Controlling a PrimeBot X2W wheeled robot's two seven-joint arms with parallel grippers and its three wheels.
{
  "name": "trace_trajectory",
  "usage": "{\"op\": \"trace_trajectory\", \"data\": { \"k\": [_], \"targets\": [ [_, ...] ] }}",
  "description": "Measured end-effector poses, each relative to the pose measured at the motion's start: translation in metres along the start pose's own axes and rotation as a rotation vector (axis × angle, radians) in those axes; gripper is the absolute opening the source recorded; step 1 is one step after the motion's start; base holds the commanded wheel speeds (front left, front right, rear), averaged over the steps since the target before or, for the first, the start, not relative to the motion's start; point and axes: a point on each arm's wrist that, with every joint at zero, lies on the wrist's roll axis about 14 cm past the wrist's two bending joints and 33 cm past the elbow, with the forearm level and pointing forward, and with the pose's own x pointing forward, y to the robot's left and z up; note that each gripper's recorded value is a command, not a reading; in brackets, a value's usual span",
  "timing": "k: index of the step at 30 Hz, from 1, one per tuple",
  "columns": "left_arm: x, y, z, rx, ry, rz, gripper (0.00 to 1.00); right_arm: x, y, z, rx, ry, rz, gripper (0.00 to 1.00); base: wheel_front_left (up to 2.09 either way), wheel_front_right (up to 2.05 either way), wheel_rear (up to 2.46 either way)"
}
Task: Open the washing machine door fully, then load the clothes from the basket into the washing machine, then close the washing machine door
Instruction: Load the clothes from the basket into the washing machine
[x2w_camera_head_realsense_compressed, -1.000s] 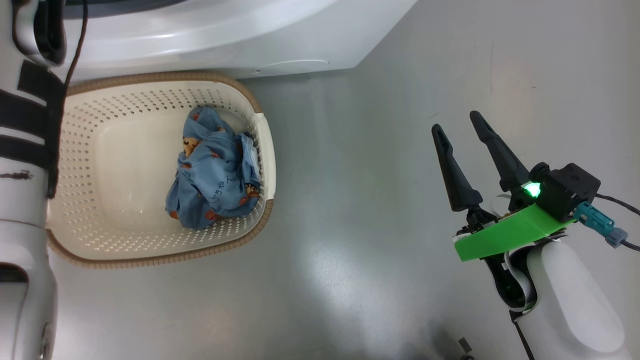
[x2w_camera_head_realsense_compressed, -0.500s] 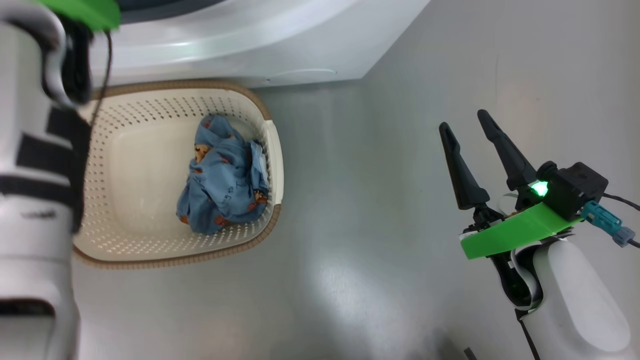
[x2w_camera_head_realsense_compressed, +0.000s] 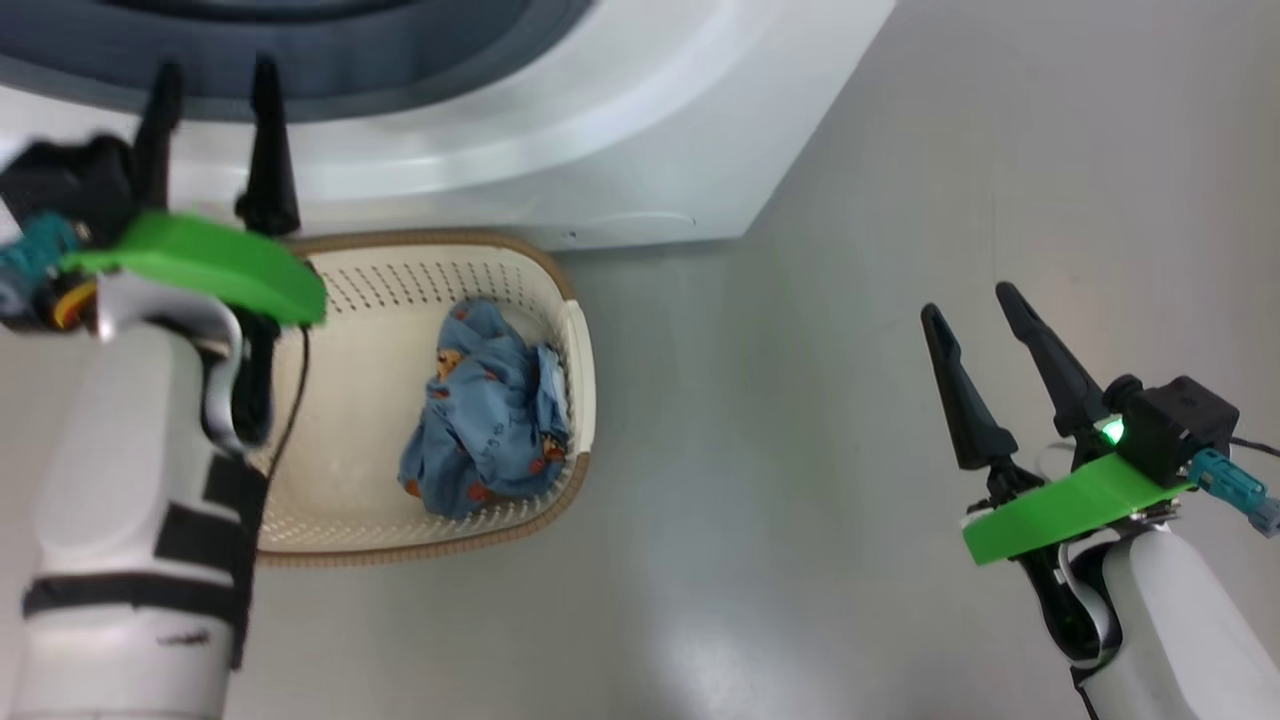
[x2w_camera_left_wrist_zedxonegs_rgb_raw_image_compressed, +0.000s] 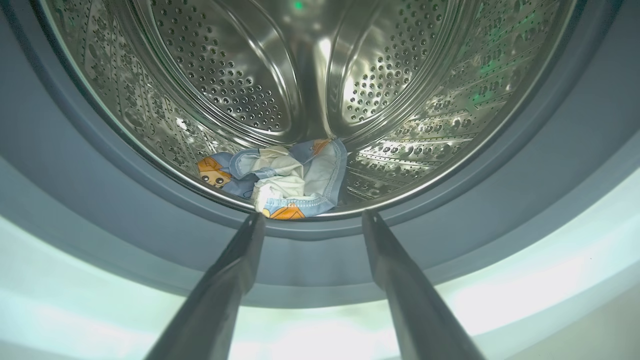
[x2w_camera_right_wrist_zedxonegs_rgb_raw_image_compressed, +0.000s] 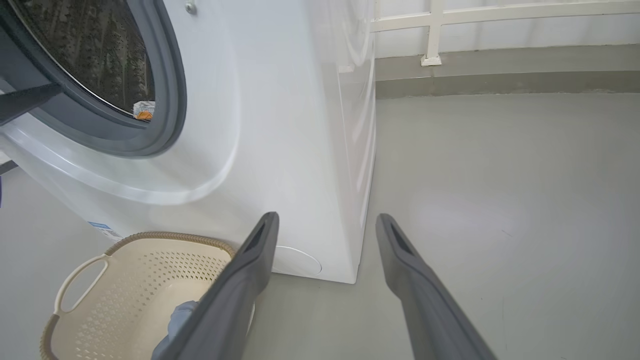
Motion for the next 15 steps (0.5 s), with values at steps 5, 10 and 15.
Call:
{"op": "trace_trajectory", "data": {
  "k": [5,10,15],
  "targets": [
    [-0.030,0.003,0.006,0.001,-0.006,0.030,1.00,-0.012,0.003,0.010,-0.008,-0.012,0.006,1.00,0.00,0.00,0.00],
    [-0.063,0.004,0.007,0.003,0.000,0.057,1.00,-0.027,0.005,0.017,-0.011,-0.022,0.005,1.00,0.00,0.00,0.00],
    [-0.100,0.009,0.005,0.001,0.014,0.099,1.00,-0.044,0.005,0.025,-0.014,-0.034,-0.001,1.00,0.00,0.00,0.00]
  ]
}}
